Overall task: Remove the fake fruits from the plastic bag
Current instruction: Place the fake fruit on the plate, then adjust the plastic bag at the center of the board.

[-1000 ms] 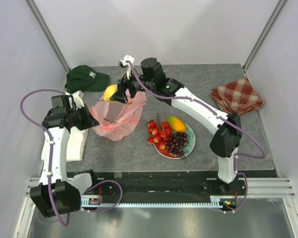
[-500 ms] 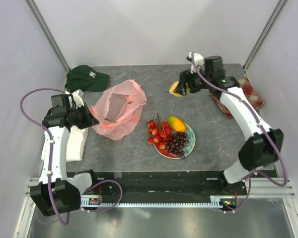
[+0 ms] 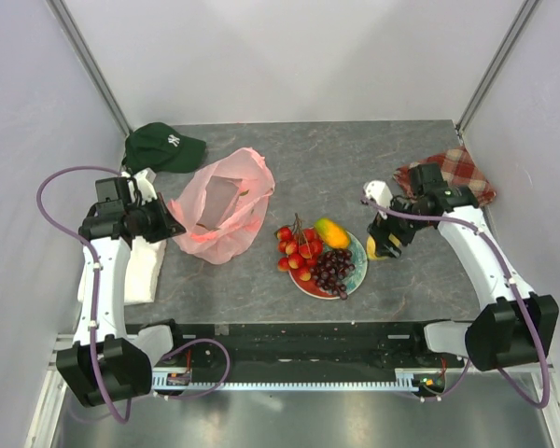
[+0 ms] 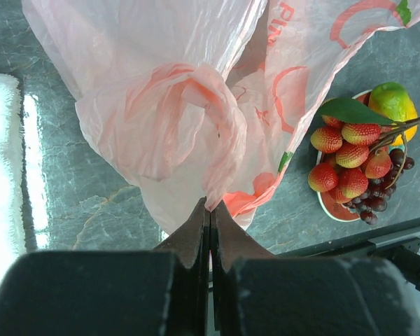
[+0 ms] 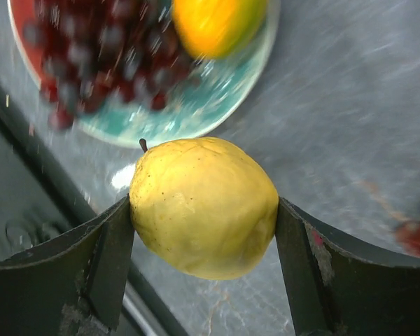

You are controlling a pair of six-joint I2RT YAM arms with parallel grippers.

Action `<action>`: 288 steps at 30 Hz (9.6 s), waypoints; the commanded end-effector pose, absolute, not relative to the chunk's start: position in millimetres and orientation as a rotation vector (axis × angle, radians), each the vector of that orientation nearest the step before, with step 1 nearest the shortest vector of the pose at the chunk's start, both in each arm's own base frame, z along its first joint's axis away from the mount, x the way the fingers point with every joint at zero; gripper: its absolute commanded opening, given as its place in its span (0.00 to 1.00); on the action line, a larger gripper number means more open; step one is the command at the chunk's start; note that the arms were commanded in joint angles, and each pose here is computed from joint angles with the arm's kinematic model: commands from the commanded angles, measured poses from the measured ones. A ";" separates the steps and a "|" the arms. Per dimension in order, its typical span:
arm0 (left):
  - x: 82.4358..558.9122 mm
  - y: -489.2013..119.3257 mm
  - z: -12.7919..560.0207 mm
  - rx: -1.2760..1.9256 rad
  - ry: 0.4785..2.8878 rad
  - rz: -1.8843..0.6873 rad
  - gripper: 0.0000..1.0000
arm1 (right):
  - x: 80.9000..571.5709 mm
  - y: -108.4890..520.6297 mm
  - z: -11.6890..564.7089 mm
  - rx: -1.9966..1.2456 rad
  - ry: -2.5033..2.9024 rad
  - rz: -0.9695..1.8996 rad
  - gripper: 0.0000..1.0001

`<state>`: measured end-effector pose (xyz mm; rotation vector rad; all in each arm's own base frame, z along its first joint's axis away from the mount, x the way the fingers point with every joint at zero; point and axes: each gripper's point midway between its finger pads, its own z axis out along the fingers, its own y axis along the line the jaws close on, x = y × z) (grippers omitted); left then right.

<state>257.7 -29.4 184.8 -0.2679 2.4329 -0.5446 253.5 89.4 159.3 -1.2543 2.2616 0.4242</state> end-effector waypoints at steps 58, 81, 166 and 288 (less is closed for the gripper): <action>261.9 -18.1 191.8 -0.285 2.368 -0.549 0.02 | 224.8 153.3 107.1 -1.655 2.305 1.235 0.35; 261.6 -17.0 194.9 -0.296 2.352 -0.555 0.02 | 234.8 170.8 67.2 -1.552 2.344 1.236 0.96; 191.6 -19.9 131.9 -0.661 2.692 -0.516 0.01 | 342.2 569.4 102.8 -1.357 1.779 0.542 0.76; 261.7 6.8 171.1 -0.088 2.740 -0.568 0.02 | 461.0 543.4 140.1 -1.118 1.610 0.447 0.65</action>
